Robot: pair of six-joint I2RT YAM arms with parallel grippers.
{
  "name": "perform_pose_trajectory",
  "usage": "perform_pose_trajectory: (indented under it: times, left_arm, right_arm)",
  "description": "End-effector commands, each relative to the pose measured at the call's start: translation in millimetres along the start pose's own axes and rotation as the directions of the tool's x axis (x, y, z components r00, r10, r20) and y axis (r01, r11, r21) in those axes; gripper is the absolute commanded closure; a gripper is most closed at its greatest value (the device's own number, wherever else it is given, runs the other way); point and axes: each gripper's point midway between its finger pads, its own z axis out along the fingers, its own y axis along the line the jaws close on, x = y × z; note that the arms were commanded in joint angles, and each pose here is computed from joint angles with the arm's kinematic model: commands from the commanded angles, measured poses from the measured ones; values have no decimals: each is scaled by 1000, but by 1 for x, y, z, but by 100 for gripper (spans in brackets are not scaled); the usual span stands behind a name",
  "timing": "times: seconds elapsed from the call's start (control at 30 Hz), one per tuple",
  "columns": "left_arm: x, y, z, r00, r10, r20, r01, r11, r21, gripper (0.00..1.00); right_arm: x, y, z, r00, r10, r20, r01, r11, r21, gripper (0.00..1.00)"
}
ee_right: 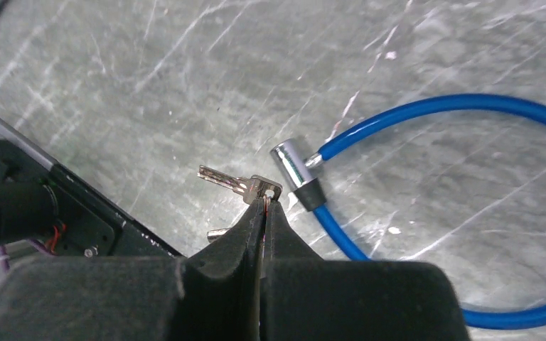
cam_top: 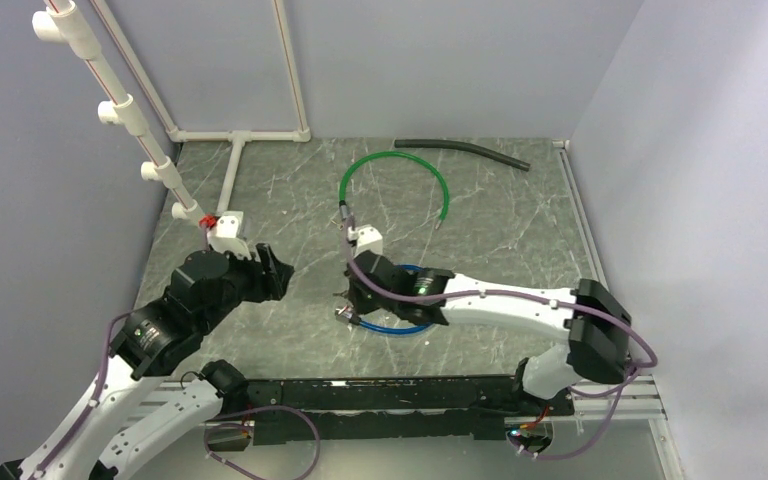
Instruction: Unlock with the key
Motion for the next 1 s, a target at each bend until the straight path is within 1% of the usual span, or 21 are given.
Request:
perform_pose_trajectory:
  times: [0.0, 0.07, 0.1, 0.2, 0.27, 0.33, 0.53, 0.67, 0.83, 0.97]
  left_arm:
    - [-9, -58, 2, 999, -26, 20, 20, 956, 294, 34]
    - [0, -75, 10, 999, -47, -16, 50, 927, 372, 36]
    - [4, -84, 14, 998, -58, -34, 68, 909, 412, 40]
    - [18, -113, 25, 991, -89, -96, 127, 830, 543, 49]
    - [19, -130, 28, 988, -111, -110, 155, 768, 621, 50]
    - [23, -136, 33, 983, -126, -133, 182, 744, 643, 50]
    - [31, -136, 46, 980, -127, -151, 194, 756, 625, 51]
    - [28, -138, 47, 981, -137, -135, 192, 743, 641, 51]
    - [28, -130, 52, 981, -151, -125, 196, 778, 597, 55]
    - [34, -124, 54, 978, -150, -142, 204, 797, 568, 56]
  right_arm:
    - [-41, -10, -17, 991, 54, 120, -46, 997, -68, 100]
    - [-51, -19, -23, 989, 66, 130, -57, 996, -72, 100]
    - [-56, -22, -28, 987, 75, 143, -64, 995, -80, 100]
    - [-66, -23, -40, 982, 98, 162, -72, 985, -159, 100]
    - [-68, -23, -48, 980, 102, 170, -66, 976, -205, 100]
    - [-69, -26, -52, 979, 96, 182, -57, 977, -207, 100]
    - [-64, -25, -56, 981, 90, 173, -45, 967, -249, 100]
    - [-64, -25, -55, 982, 89, 167, -45, 967, -249, 100]
    - [-66, -21, -60, 982, 79, 173, -29, 962, -272, 100]
    - [-68, -20, -62, 981, 74, 176, -24, 961, -274, 100]
